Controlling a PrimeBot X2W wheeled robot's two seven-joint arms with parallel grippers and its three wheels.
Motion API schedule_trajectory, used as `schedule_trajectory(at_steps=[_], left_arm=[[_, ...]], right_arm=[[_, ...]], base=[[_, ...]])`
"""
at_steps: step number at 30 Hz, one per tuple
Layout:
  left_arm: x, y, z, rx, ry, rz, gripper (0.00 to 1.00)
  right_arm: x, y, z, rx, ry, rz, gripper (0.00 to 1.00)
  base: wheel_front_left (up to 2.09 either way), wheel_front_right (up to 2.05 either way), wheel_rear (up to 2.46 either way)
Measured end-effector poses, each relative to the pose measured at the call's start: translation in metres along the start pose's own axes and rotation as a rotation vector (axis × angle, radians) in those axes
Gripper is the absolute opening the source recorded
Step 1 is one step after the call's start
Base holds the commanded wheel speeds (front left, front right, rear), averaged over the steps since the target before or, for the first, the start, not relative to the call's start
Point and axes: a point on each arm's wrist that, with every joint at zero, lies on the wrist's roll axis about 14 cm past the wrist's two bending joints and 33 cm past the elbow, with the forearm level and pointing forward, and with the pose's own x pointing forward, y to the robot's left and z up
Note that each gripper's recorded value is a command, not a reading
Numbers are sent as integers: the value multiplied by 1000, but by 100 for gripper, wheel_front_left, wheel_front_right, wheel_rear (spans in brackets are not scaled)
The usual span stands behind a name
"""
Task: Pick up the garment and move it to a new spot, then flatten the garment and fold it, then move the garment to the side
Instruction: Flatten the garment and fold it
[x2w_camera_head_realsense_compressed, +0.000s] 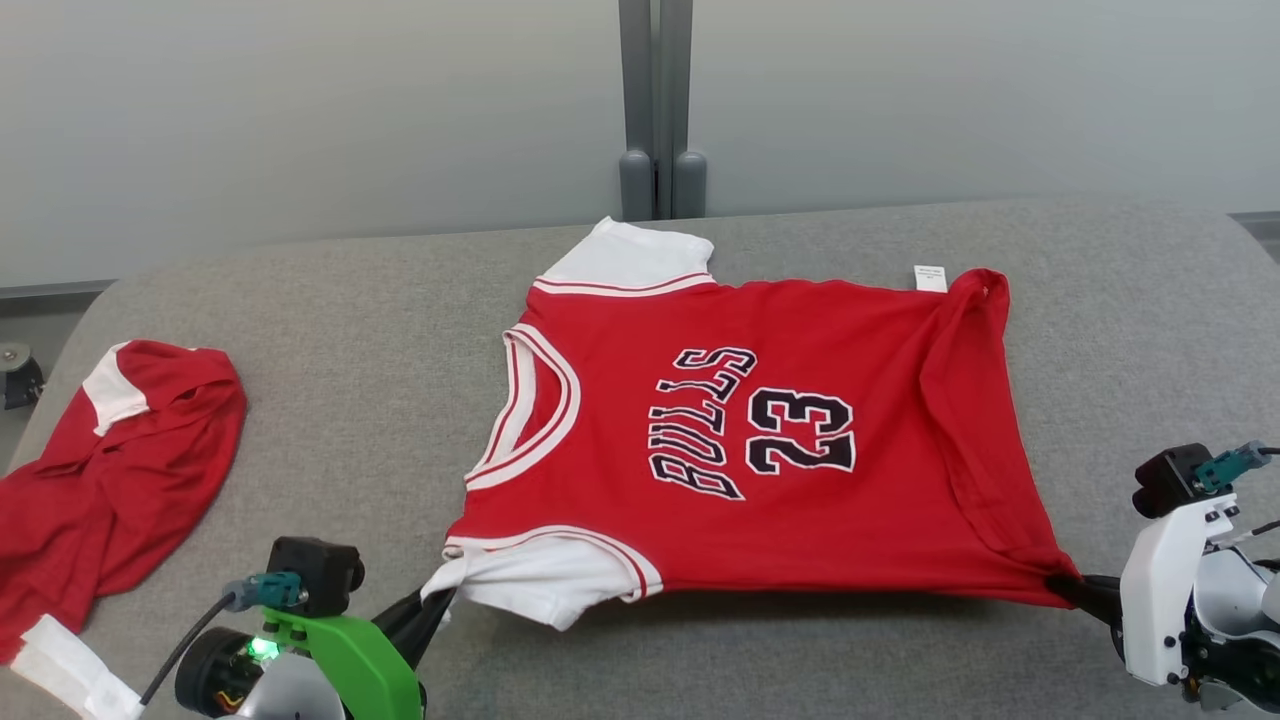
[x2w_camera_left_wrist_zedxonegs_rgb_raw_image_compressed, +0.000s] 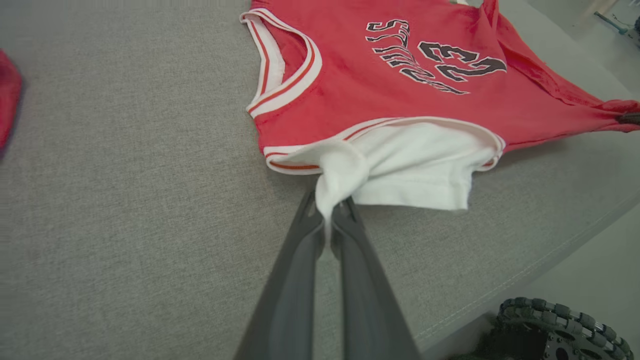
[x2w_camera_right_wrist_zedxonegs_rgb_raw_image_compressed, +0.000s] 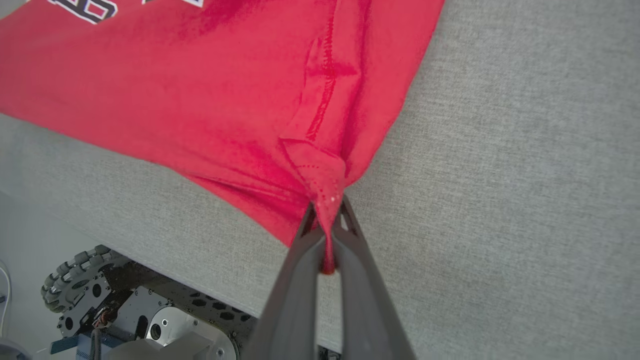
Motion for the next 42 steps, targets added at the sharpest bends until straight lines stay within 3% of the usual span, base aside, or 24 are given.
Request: schedule_trajectory(at_steps=[6, 14, 25, 33, 34, 35, 36, 37, 38, 42], left_arm=[[9, 1, -6, 125, 76, 18, 0], [55, 4, 34, 252, 66, 15, 0], [130, 6, 66, 362, 64, -6, 0], [165, 18, 51, 372, 133, 13, 0], [168, 20, 49, 370, 136, 18, 0], [170, 22, 47, 370, 142, 23, 0], [172, 24, 46, 368, 142, 29, 0], [173, 26, 48, 364, 132, 42, 31], [173, 29, 48, 372, 124, 56, 99], [173, 32, 52, 375, 82, 87, 100]], right_arm=[[3, -3, 14, -30, 22, -9, 0], [17, -13, 44, -25, 29, -24, 0], [43, -40, 59, 18, 35, -83, 0], [59, -48, 63, 28, 17, -94, 0], [60, -49, 64, 28, 8, -96, 6], [61, -51, 68, 17, -17, -103, 100], [62, -53, 73, 14, -41, -111, 100], [62, -54, 76, 16, -51, -113, 100], [63, -53, 77, 18, -59, -110, 100], [58, -59, 91, 21, -147, -132, 100]], base=[[0, 0, 0], [0, 0, 0], [0, 0, 0], [0, 0, 0], [0, 0, 0], [0, 0, 0], [0, 0, 0], [0, 0, 0], [0, 0, 0], [0, 0, 0]])
